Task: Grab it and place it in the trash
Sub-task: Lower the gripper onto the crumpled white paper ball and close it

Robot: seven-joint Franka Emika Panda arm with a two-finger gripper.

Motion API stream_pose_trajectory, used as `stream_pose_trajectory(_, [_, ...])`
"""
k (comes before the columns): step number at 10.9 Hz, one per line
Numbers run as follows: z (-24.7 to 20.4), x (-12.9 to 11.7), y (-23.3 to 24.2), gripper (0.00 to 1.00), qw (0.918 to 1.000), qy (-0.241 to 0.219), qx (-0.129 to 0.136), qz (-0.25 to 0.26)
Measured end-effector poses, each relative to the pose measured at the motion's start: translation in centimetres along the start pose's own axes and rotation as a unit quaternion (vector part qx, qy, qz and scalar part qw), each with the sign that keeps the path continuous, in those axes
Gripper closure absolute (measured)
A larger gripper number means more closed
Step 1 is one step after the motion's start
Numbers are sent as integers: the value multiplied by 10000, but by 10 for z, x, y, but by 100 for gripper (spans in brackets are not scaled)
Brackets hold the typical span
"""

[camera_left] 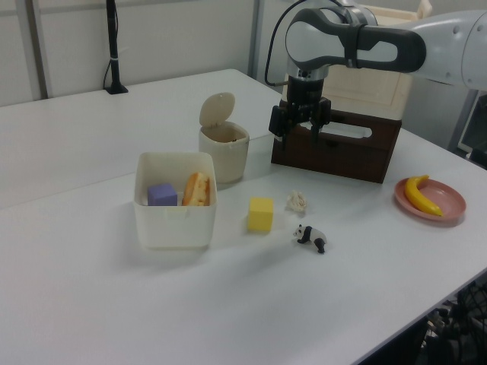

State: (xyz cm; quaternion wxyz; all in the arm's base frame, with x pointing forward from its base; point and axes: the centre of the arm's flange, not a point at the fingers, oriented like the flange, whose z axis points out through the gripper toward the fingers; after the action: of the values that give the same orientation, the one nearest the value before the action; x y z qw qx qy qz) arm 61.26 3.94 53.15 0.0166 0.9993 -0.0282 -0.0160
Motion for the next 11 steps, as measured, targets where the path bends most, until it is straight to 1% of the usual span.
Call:
stream_pose_trajectory(8, [0, 0, 2, 0, 10000, 1, -4, 12])
stream_pose_trajectory(11, [-2, 3, 1, 0, 9999, 139, 1, 7])
